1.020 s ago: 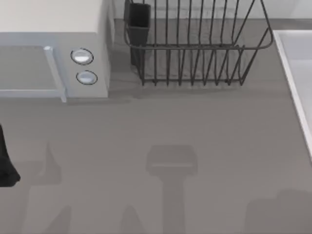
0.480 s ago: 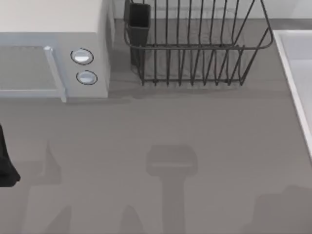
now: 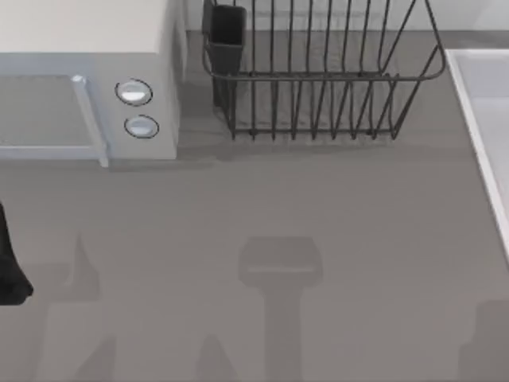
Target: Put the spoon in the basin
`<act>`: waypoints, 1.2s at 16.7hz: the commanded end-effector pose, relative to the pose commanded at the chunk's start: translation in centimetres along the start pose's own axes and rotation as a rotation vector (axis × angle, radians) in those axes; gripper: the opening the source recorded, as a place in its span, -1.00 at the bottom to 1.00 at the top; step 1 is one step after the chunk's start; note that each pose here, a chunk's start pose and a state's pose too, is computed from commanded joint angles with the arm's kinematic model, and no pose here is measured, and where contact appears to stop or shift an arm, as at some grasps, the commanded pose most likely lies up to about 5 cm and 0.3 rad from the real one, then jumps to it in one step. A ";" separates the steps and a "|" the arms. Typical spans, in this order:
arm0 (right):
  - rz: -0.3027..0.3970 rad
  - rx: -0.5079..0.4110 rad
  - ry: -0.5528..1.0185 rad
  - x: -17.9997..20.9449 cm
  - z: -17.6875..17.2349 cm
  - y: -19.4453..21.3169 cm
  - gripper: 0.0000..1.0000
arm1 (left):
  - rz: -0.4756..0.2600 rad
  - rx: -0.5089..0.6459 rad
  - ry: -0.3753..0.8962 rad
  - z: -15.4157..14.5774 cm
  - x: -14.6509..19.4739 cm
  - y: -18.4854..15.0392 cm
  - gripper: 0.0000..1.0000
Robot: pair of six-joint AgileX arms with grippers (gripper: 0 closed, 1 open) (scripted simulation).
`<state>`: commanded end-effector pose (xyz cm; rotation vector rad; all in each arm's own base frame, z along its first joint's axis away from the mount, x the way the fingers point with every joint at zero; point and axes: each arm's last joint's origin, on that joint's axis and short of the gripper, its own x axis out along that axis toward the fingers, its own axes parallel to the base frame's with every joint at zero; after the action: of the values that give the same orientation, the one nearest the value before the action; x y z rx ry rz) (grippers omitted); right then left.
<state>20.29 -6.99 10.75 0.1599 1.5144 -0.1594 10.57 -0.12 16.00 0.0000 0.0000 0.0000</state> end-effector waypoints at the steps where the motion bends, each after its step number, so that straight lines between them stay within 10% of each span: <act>1: 0.000 0.000 0.002 0.6 -0.1 0.0 1.00 | 0.000 0.000 0.000 0.0 0.0 0.0 1.00; 7: 0.001 0.000 0.005 1.2 -0.3 0.0 1.00 | 0.000 0.000 0.000 0.0 0.0 0.0 1.00; 20: 0.001 0.000 0.005 1.2 -0.3 0.0 -0.96 | 0.000 0.000 0.000 0.0 0.0 0.0 1.00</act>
<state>20.05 -6.90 9.49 0.1611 1.5198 -0.1586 10.57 -0.12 16.00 0.0000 0.0000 0.0000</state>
